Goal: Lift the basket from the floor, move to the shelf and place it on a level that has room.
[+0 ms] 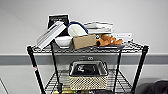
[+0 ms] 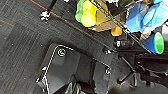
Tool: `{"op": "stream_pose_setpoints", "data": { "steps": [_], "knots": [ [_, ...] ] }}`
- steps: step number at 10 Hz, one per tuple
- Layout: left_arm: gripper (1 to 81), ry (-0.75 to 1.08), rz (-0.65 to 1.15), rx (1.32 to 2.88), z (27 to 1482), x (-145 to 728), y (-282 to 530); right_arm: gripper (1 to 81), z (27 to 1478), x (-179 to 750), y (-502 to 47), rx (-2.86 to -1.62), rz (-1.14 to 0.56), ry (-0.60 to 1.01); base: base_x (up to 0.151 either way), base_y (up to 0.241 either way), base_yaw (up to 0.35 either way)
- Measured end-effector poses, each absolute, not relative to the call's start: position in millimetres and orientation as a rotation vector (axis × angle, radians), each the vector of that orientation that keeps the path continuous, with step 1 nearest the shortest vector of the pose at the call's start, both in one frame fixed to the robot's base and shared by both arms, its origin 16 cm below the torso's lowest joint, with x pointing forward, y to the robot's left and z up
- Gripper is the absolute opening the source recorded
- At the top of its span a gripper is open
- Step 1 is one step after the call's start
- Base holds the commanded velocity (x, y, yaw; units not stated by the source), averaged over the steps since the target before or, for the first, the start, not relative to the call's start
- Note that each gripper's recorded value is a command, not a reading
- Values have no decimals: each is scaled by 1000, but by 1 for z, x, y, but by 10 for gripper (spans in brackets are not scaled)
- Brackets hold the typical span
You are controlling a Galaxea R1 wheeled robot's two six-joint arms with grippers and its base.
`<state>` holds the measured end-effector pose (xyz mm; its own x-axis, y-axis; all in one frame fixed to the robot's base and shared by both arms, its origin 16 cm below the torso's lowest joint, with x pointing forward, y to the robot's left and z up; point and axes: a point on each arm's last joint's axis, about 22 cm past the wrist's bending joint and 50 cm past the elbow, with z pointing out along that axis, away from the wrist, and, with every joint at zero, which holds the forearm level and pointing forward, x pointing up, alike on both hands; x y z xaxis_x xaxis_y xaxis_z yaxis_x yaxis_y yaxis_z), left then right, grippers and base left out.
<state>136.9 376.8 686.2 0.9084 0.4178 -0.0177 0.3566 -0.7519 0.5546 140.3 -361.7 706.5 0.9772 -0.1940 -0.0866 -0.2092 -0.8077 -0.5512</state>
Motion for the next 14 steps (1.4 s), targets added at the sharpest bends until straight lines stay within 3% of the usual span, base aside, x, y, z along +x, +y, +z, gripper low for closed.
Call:
{"op": "stream_pose_setpoints", "data": {
  "steps": [5,14],
  "knots": [
    [811,523,125,2546,617,119,358,811,641,134,-358,-2588,27,297,0,0,0],
    [811,454,108,2602,529,105,300,811,536,107,-293,-2626,78,328,0,0,0]
  ]
}}
